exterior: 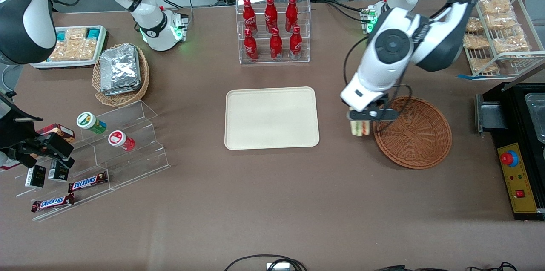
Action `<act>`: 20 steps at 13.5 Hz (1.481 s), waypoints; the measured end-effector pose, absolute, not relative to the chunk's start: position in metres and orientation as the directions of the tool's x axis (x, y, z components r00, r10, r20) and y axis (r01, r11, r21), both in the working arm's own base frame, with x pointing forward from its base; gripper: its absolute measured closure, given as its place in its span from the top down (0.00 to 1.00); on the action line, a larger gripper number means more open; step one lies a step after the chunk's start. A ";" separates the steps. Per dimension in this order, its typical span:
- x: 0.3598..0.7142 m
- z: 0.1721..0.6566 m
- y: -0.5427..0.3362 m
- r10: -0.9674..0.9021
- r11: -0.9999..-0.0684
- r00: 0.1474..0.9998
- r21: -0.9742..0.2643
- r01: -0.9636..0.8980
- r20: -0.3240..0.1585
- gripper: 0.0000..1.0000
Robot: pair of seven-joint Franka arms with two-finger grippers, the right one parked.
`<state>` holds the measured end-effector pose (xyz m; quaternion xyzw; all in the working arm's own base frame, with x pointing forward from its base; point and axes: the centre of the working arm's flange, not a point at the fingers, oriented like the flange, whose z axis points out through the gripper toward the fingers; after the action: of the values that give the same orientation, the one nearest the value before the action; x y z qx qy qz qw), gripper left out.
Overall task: Place sandwich from basket to tray
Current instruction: 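Lift the sandwich out of the basket with the left gripper, then carry the sandwich over the cream tray and lower it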
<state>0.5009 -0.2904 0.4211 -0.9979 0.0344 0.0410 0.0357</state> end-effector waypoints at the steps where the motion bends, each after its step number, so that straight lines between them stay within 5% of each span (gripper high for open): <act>1: 0.497 0.416 -0.306 -0.080 -0.994 0.993 -0.068 -0.087 -0.088 0.18; 7: 0.457 0.340 -0.411 -0.119 -0.985 0.992 -0.121 -0.123 -0.044 0.18; 12: 0.440 0.267 -0.442 -0.136 -0.985 0.987 -0.100 -0.144 -0.088 0.18; 20: 0.417 0.227 -0.462 -0.193 -0.973 0.972 -0.098 -0.207 -0.132 0.15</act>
<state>0.4166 -0.4623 0.2265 -0.9915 0.1009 0.0608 0.0556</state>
